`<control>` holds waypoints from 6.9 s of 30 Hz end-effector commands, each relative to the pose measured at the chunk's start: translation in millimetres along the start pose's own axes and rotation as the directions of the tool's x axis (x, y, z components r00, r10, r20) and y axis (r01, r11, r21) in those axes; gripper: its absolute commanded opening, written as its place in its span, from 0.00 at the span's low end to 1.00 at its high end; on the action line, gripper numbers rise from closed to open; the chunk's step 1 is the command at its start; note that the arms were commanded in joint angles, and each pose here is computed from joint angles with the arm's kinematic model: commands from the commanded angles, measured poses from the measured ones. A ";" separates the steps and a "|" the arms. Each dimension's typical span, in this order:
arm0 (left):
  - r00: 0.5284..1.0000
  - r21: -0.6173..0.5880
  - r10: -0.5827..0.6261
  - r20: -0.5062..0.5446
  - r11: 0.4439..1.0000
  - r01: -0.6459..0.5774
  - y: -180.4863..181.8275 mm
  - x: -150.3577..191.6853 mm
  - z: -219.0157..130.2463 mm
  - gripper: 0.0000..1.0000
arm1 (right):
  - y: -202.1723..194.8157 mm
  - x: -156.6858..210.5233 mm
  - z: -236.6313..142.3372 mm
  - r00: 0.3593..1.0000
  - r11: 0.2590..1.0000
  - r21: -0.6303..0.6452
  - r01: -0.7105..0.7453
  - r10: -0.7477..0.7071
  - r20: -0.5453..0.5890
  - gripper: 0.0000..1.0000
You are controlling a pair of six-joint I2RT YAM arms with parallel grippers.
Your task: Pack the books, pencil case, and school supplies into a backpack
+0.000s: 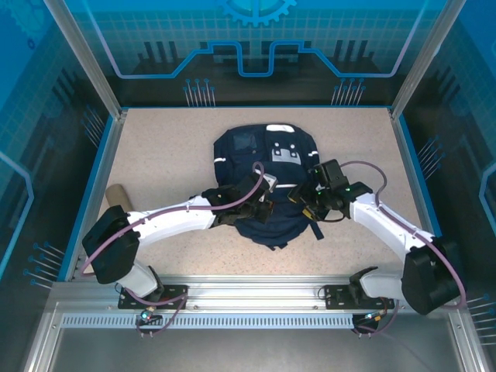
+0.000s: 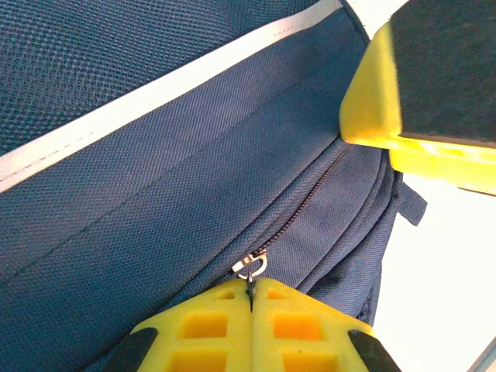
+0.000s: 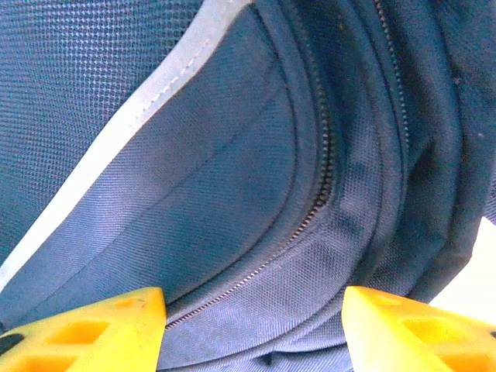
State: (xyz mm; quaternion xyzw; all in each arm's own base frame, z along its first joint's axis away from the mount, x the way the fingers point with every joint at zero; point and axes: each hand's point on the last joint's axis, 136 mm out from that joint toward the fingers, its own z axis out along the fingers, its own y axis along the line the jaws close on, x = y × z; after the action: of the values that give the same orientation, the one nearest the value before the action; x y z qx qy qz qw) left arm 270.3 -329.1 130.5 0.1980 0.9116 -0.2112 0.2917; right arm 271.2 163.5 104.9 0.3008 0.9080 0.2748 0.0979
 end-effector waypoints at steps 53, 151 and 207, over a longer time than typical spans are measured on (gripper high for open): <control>0.843 -0.470 -0.460 0.278 0.700 0.537 246.1 6.4 -112.1 0.92 | 48.9 -33.8 -7.1 0.964 0.974 0.002 0.228 -0.226 0.142 0.00; 0.977 0.295 0.047 0.206 0.949 -0.108 -10.6 -51.0 -73.1 0.54 | 145.3 27.9 -40.2 0.841 0.765 -0.498 0.408 -0.527 -0.121 0.30; 0.810 -0.209 0.582 -0.066 0.786 -0.582 51.3 -119.7 5.9 0.46 | 8.6 -83.0 -110.6 0.972 0.949 -0.283 0.137 -0.073 0.225 0.26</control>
State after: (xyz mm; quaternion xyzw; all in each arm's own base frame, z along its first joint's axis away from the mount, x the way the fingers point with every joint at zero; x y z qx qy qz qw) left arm 361.3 -317.8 141.5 0.4709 0.8355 -0.0318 0.2813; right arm 296.8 62.5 191.0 0.2603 0.8760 0.3212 0.2482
